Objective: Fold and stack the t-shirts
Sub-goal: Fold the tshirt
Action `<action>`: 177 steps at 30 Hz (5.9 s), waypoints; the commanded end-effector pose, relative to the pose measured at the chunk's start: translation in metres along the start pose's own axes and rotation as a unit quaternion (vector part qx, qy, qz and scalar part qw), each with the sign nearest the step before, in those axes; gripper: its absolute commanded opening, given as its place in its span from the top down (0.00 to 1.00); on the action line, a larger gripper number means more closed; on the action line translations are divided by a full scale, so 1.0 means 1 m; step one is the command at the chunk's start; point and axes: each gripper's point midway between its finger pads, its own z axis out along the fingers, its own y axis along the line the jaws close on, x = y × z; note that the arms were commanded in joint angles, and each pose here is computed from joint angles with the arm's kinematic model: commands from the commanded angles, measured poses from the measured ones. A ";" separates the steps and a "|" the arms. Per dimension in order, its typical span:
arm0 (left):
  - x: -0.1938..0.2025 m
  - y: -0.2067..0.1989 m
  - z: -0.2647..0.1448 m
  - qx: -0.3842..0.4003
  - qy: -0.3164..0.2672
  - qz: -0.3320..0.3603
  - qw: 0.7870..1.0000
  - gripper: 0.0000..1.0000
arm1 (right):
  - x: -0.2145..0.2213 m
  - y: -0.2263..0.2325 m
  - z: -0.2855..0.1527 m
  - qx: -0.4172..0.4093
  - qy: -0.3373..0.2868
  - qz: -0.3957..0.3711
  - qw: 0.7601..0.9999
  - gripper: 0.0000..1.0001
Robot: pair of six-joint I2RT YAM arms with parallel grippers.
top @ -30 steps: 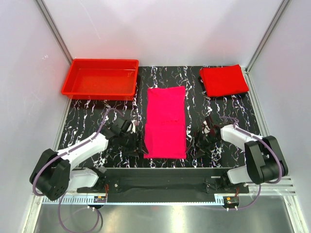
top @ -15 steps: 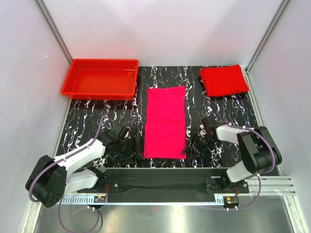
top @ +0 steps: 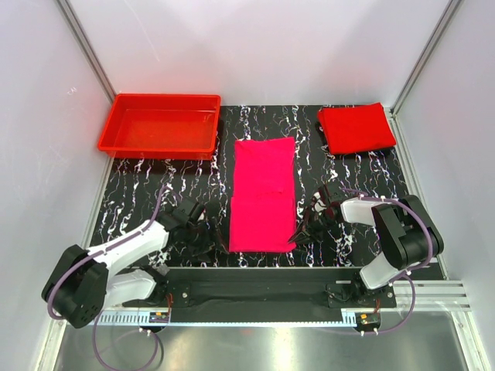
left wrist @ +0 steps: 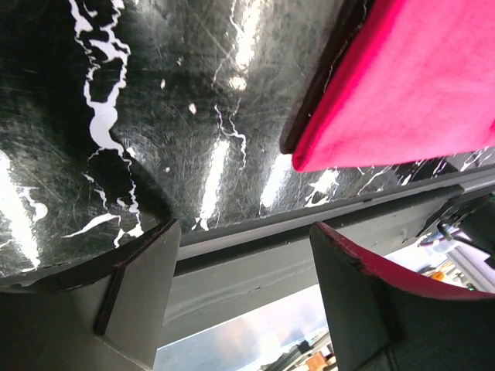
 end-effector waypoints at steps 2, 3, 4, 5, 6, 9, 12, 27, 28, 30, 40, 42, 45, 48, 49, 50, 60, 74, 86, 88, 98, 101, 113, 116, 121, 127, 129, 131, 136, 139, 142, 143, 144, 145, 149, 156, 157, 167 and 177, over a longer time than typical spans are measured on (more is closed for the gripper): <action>-0.015 -0.023 0.004 0.029 -0.019 -0.015 0.999 0.26 | 0.006 -0.033 0.006 0.063 0.000 0.033 0.997 0.96; -0.016 -0.024 0.006 0.031 -0.019 -0.019 0.999 0.26 | 0.007 -0.034 0.005 0.065 0.001 0.031 0.997 0.99; -0.019 -0.030 0.008 0.044 -0.021 -0.017 0.999 0.26 | 0.008 -0.034 0.004 0.065 0.001 0.026 0.998 1.00; -0.020 -0.030 0.011 0.045 -0.020 -0.021 0.999 0.26 | 0.009 -0.033 0.004 0.063 0.004 0.025 0.998 1.00; -0.021 -0.030 0.016 0.041 -0.014 -0.026 0.999 0.26 | 0.010 -0.032 0.003 0.060 0.004 0.023 0.998 1.00; -0.023 -0.034 0.025 0.043 -0.013 -0.031 0.999 0.26 | 0.010 -0.028 0.002 0.052 0.004 0.018 0.998 1.00; -0.025 -0.035 0.032 0.039 -0.011 -0.041 0.998 0.26 | 0.009 -0.025 0.001 0.049 0.005 0.014 0.999 1.00; -0.003 0.010 0.054 -0.096 0.015 -0.093 0.991 0.28 | 0.010 -0.023 0.000 0.044 0.006 0.005 0.999 1.00; -0.005 0.009 0.056 -0.090 0.008 -0.093 0.992 0.33 | 0.010 -0.023 0.000 0.045 0.006 0.005 0.999 1.00; -0.009 0.009 0.057 -0.086 -0.003 -0.084 0.993 0.42 | 0.010 -0.023 -0.001 0.046 0.005 0.001 0.999 1.00; -0.042 -0.013 0.049 -0.077 -0.056 0.012 0.995 0.94 | 0.007 -0.018 -0.008 0.052 -0.003 -0.033 0.998 1.00; -0.042 -0.015 0.046 -0.077 -0.056 0.039 0.995 1.00 | 0.007 -0.017 -0.010 0.055 -0.004 -0.042 0.998 1.00; -0.034 -0.019 0.040 -0.075 -0.056 0.077 0.993 1.00 | 0.007 -0.012 -0.016 0.053 -0.013 -0.051 0.997 1.00; -0.015 -0.022 0.034 -0.068 -0.043 0.098 0.992 1.00 | 0.011 -0.008 -0.021 0.049 -0.016 -0.056 0.997 1.00; -0.009 -0.020 0.033 -0.069 -0.039 0.099 0.992 1.00 | 0.014 -0.007 -0.022 0.048 -0.015 -0.056 0.997 1.00; -0.004 -0.020 0.030 -0.066 -0.038 0.102 0.992 1.00 | 0.018 -0.008 -0.022 0.049 -0.011 -0.056 0.997 1.00; 0.047 -0.033 -0.024 -0.033 -0.051 0.123 0.991 1.00 | 0.082 0.007 -0.040 0.026 -0.002 -0.063 0.998 1.00; 0.003 -0.088 -0.071 -0.028 -0.091 0.152 0.984 1.00 | 0.060 0.057 -0.070 0.025 -0.055 -0.089 0.994 1.00; -0.133 -0.163 -0.092 0.008 -0.112 0.175 0.978 1.00 | -0.049 0.132 -0.100 0.008 -0.093 -0.110 0.990 1.00; -0.150 -0.168 -0.081 0.006 -0.097 0.178 0.979 1.00 | -0.071 0.142 -0.101 0.006 -0.093 -0.115 0.989 1.00; -0.230 -0.193 -0.065 0.026 -0.115 0.174 0.978 1.00 | -0.152 0.170 -0.095 -0.015 -0.097 -0.110 0.989 1.00; -0.253 -0.194 -0.056 0.036 -0.118 0.163 0.979 0.95 | -0.176 0.172 -0.086 -0.027 -0.091 -0.105 0.990 0.98; -0.366 -0.205 -0.080 0.020 -0.255 0.174 0.951 0.40 | -0.303 0.187 -0.092 -0.026 -0.166 -0.143 0.975 0.44; -0.342 -0.216 -0.108 0.058 -0.266 0.195 0.942 0.39 | -0.294 0.186 -0.114 0.008 -0.191 -0.157 0.969 0.43; -0.280 -0.210 -0.086 0.123 -0.201 0.207 0.950 0.43 | -0.257 0.163 -0.129 0.058 -0.188 -0.174 0.965 0.44; -0.258 -0.218 -0.049 0.189 -0.161 0.189 0.950 0.60 | -0.232 0.176 -0.092 -0.033 -0.137 -0.188 0.972 0.85; -0.267 -0.218 -0.037 0.192 -0.161 0.179 0.951 0.64 | -0.240 0.181 -0.078 -0.066 -0.133 -0.176 0.973 0.92; -0.279 -0.222 -0.032 0.187 -0.165 0.179 0.952 0.66 | -0.251 0.190 -0.072 -0.092 -0.137 -0.176 0.970 0.94; -0.311 -0.210 -0.002 0.166 -0.165 0.150 0.961 0.69 | -0.280 0.187 -0.045 -0.110 -0.131 -0.153 0.973 0.96; -0.330 -0.206 0.011 0.158 -0.176 0.142 0.961 0.67 | -0.300 0.178 -0.034 -0.121 -0.131 -0.142 0.974 0.96; -0.347 -0.203 0.020 0.152 -0.180 0.137 0.962 0.67 | -0.318 0.166 -0.024 -0.122 -0.133 -0.135 0.974 0.96; -0.351 -0.197 0.032 0.147 -0.175 0.133 0.964 0.67 | -0.322 0.167 -0.024 -0.129 -0.133 -0.137 0.973 0.96; -0.355 -0.194 0.037 0.145 -0.176 0.135 0.964 0.67 | -0.326 0.160 -0.016 -0.130 -0.127 -0.130 0.975 0.96; -0.360 -0.194 0.038 0.142 -0.179 0.137 0.964 0.67 | -0.328 0.158 -0.014 -0.133 -0.124 -0.128 0.975 0.96; -0.367 -0.184 0.050 0.131 -0.165 0.135 0.968 0.65 | -0.331 0.153 -0.015 -0.134 -0.111 -0.119 0.977 0.85; -0.371 -0.183 0.023 0.070 -0.175 0.187 0.964 0.57 | -0.334 0.171 -0.065 -0.116 -0.137 -0.115 0.977 0.63; -0.367 -0.180 0.015 0.044 -0.178 0.197 0.963 0.55 | -0.335 0.174 -0.074 -0.107 -0.145 -0.117 0.977 0.61; -0.276 -0.239 -0.043 0.012 -0.222 0.360 0.906 0.41 | -0.266 0.168 -0.150 -0.019 -0.166 -0.110 0.980 0.34; -0.179 -0.302 0.035 -0.048 -0.221 0.457 0.860 0.40 | -0.207 0.063 -0.184 0.066 -0.223 0.036 0.972 0.28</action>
